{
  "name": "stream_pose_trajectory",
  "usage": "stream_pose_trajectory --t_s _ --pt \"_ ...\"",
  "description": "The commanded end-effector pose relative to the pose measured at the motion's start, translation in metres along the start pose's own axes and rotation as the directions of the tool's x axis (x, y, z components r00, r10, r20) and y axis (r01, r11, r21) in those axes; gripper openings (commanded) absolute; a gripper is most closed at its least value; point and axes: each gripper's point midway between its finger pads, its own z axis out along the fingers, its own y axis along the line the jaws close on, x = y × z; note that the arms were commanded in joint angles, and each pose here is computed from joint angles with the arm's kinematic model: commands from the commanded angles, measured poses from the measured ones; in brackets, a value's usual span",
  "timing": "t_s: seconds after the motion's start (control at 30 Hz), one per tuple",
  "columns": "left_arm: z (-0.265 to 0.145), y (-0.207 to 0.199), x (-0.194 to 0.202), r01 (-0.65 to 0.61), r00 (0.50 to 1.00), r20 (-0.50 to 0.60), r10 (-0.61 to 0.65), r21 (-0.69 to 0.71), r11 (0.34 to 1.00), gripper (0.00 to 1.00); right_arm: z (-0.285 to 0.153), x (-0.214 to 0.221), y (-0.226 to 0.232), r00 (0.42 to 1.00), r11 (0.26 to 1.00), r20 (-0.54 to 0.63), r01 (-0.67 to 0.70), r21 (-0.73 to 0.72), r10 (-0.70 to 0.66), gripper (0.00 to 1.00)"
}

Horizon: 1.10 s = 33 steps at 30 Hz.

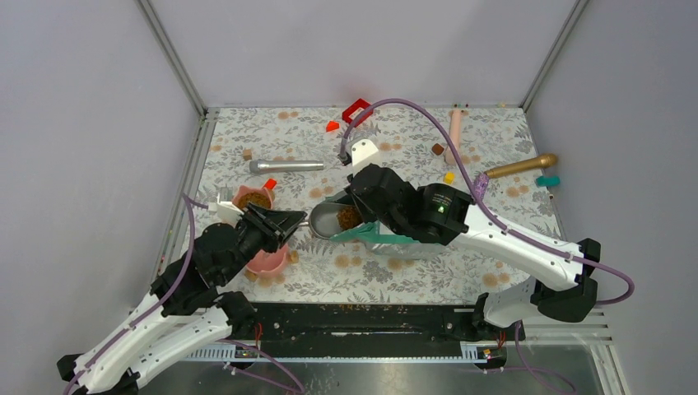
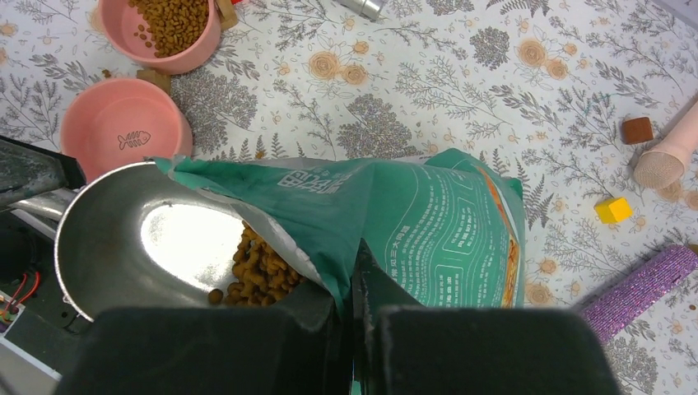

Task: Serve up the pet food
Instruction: Collect the pet food from the pet food bag.

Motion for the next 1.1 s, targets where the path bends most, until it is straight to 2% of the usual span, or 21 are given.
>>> stream_pose_trajectory --t_s 0.0,0.23,0.37,0.47,0.7,0.87,1.07 --pt "0.004 -0.057 -0.022 0.156 0.982 0.076 -0.173 0.187 0.97 0.0 -0.032 -0.045 -0.03 0.977 0.992 0.182 -0.12 0.04 0.11 0.0" --pt "0.052 -0.095 0.015 0.153 0.988 -0.061 -0.142 0.222 0.963 0.0 -0.018 -0.031 -0.011 0.987 0.994 0.117 -0.111 -0.019 0.113 0.0" --pt "0.063 -0.106 0.02 0.157 0.987 -0.059 -0.147 0.23 0.961 0.0 -0.018 -0.031 -0.021 0.989 0.994 0.115 -0.099 0.039 0.094 0.0" --pt "0.062 -0.104 0.02 0.167 0.986 -0.056 -0.158 0.23 0.959 0.0 -0.022 -0.032 -0.035 0.988 0.99 0.129 -0.103 0.095 0.09 0.0" --pt "0.038 -0.087 0.002 0.216 0.975 -0.008 -0.22 0.238 0.947 0.0 -0.033 -0.031 -0.055 0.983 0.985 0.151 -0.125 0.12 0.107 0.0" --pt "0.024 -0.067 -0.01 0.252 0.963 0.037 -0.265 0.212 0.944 0.0 -0.04 -0.03 -0.059 0.98 0.985 0.162 -0.134 0.111 0.115 0.0" --pt "0.022 -0.057 -0.009 0.266 0.96 0.035 -0.277 0.178 0.947 0.0 -0.04 -0.028 -0.055 0.981 0.987 0.154 -0.136 0.089 0.121 0.0"
